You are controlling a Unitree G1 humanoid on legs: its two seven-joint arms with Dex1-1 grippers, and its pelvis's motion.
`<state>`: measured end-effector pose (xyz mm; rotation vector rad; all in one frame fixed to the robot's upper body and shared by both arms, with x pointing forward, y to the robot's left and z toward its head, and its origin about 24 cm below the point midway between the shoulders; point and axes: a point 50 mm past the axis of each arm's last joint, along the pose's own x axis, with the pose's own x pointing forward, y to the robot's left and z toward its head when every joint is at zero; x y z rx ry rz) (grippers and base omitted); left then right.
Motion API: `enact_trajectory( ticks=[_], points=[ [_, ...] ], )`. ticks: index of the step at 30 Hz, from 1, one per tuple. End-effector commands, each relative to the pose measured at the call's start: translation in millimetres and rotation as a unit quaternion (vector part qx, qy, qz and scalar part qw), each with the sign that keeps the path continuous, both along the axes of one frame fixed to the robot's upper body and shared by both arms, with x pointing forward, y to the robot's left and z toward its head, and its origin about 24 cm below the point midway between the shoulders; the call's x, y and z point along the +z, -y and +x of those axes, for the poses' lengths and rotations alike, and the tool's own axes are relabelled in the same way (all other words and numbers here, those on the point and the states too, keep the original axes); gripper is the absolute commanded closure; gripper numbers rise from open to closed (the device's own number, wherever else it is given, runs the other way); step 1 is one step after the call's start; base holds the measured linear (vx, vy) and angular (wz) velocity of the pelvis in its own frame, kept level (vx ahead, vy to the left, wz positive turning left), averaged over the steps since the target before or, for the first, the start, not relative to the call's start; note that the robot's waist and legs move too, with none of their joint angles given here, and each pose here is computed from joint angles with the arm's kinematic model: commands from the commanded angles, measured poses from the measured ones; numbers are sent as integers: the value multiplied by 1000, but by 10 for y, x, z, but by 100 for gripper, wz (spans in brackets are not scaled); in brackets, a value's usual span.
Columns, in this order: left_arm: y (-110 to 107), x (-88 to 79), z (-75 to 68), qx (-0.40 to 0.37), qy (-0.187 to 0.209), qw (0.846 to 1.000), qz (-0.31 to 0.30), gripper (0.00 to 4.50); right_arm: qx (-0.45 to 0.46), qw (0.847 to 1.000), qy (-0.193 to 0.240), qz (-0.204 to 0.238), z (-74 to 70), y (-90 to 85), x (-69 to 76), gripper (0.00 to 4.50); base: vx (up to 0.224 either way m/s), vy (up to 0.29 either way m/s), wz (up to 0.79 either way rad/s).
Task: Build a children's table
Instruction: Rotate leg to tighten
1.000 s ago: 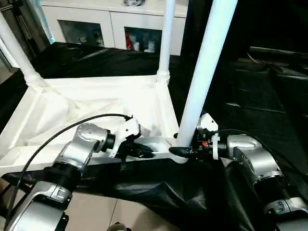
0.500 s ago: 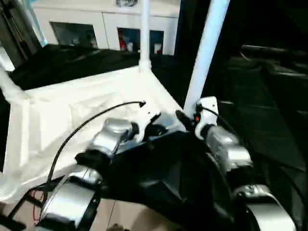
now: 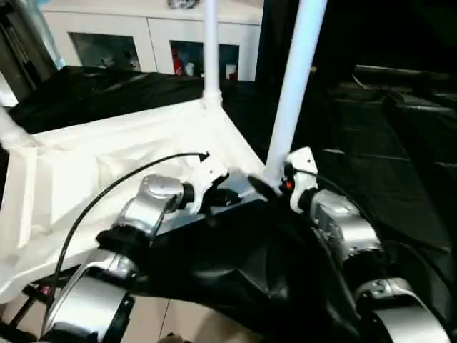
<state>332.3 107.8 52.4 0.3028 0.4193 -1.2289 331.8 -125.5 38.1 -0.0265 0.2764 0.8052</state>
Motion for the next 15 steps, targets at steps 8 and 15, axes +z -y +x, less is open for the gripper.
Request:
enact_trajectory(
  ticks=[8,15],
  points=[
    [-89,110,-194,-130,9,991,-24,450,184,983,-16,-8,-243,159,85,38,0,0,0],
    [-158,125,-238,-152,-5,988,-25,450,222,974,-49,0,-322,246,91,74,0,0,0]
  ],
)
